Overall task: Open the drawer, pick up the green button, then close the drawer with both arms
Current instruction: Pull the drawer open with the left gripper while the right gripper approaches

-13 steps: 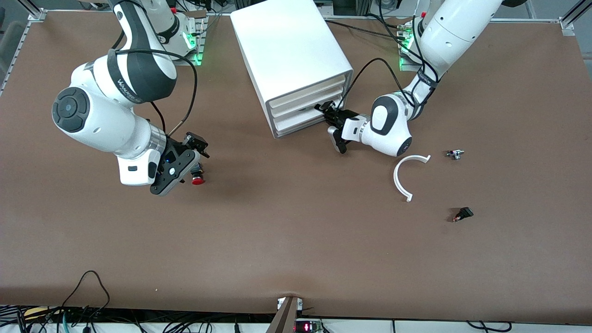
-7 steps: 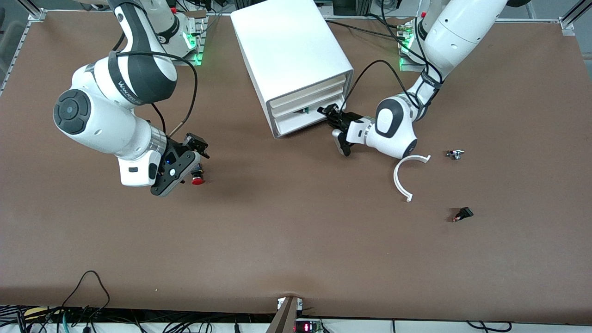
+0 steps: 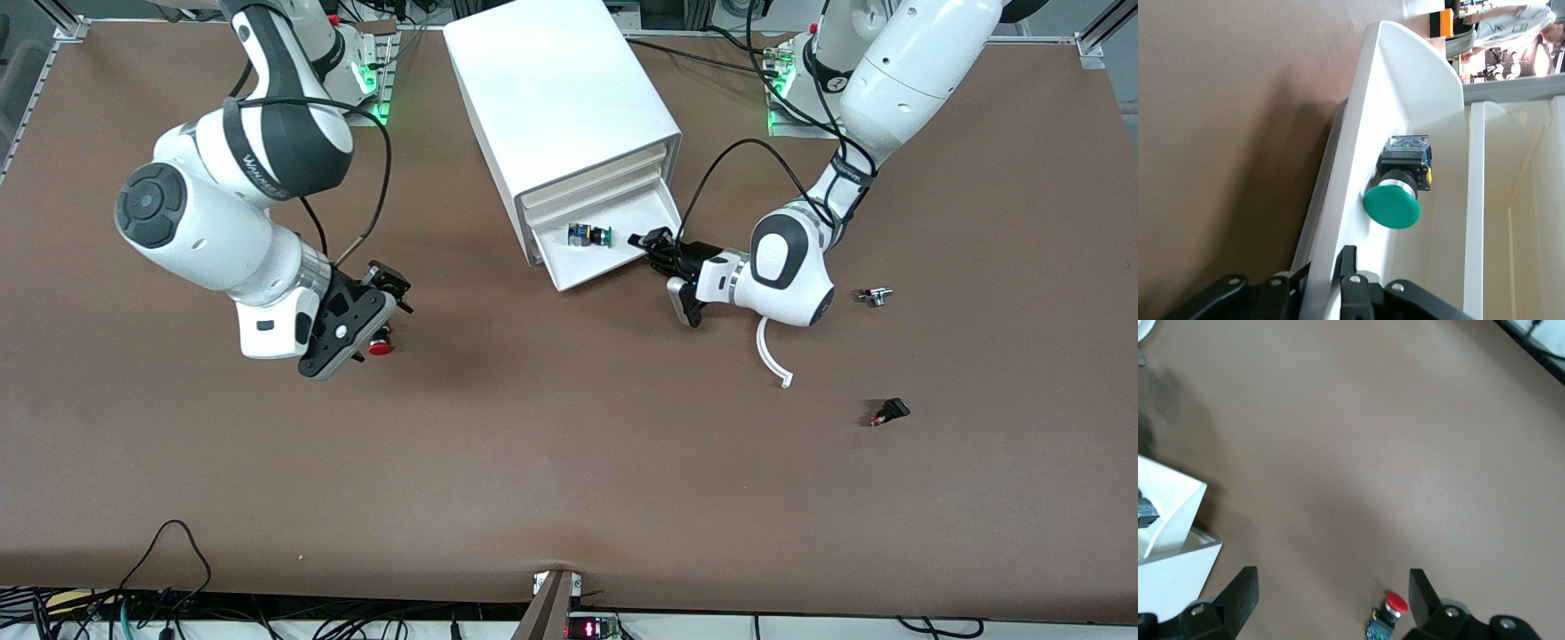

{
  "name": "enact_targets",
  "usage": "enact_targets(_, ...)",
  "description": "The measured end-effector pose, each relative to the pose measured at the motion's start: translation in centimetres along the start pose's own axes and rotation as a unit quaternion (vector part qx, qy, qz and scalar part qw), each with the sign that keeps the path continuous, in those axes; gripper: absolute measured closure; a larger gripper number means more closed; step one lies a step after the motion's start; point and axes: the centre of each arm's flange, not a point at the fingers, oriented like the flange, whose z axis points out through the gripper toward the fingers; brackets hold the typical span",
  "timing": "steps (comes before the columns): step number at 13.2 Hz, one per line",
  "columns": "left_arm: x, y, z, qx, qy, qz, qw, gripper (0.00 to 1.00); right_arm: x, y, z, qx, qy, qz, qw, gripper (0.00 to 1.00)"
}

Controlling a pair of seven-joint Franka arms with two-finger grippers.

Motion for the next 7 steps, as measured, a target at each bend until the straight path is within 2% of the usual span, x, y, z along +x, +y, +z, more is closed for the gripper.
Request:
enact_targets(5,1.3,-0.5,-3.0,0.017,0.019,0.008,1.0,0.9,3.0,-6.0,2.5,0.006,0.0,-0.07,0.998,0.0)
enact_targets(6,1.5,-0.6,-3.4,0.022,0.024,0.009,0.999,0.86,3.5,-7.0,2.6,0.007,0.001,-0.08,0.997,0.0)
enact_targets(7,1.8,-0.8,-3.9,0.033,0.033,0.012,0.999,0.78,4.0,-8.0,2.9,0.007,0.0,-0.093,0.996,0.0)
